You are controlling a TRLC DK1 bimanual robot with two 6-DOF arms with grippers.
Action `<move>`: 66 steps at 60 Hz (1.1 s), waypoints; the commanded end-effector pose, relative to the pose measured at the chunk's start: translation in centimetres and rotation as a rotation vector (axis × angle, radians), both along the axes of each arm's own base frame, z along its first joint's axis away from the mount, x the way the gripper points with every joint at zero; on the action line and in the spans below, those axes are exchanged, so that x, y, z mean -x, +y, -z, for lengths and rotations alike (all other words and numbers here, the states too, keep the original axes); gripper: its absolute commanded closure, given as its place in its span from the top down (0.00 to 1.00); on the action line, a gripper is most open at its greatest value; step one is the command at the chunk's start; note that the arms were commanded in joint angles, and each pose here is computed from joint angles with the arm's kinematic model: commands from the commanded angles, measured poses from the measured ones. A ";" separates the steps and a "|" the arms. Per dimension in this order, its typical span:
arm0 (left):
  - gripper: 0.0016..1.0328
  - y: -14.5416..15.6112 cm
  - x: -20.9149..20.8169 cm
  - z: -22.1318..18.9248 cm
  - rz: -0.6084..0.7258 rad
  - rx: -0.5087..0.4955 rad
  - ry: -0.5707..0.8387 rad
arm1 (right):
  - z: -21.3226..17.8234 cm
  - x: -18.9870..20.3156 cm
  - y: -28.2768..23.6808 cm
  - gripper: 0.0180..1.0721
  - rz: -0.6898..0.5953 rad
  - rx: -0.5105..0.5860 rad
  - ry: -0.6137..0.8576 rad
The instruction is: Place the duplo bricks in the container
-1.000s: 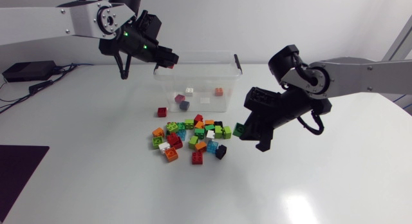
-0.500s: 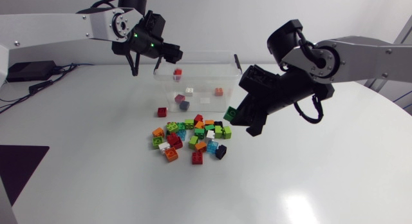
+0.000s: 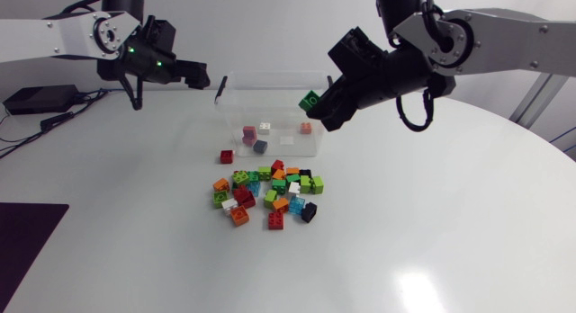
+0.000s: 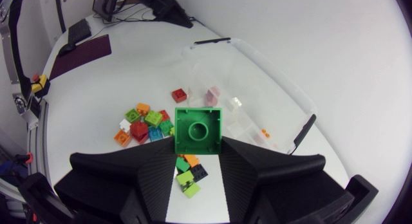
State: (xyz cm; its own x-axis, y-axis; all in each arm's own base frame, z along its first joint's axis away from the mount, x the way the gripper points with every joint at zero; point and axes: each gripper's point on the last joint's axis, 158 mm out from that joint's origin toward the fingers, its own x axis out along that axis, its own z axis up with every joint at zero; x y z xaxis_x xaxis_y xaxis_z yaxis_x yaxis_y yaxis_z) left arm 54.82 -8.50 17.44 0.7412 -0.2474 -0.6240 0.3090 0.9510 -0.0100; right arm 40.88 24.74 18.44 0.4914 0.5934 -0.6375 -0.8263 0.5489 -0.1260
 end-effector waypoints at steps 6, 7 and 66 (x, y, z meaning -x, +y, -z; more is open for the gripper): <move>0.96 2.7 2.2 2.7 -0.019 -0.002 0.066 | -0.2 -3.0 1.0 0.36 0.067 -0.050 -0.001; 0.96 2.9 2.3 2.9 -0.019 -0.003 0.068 | -0.3 -3.3 1.1 0.36 0.070 -0.056 -0.005; 0.96 0.4 7.0 15.1 0.071 -0.039 0.316 | 2.1 -14.4 1.4 0.36 0.245 -0.074 -0.064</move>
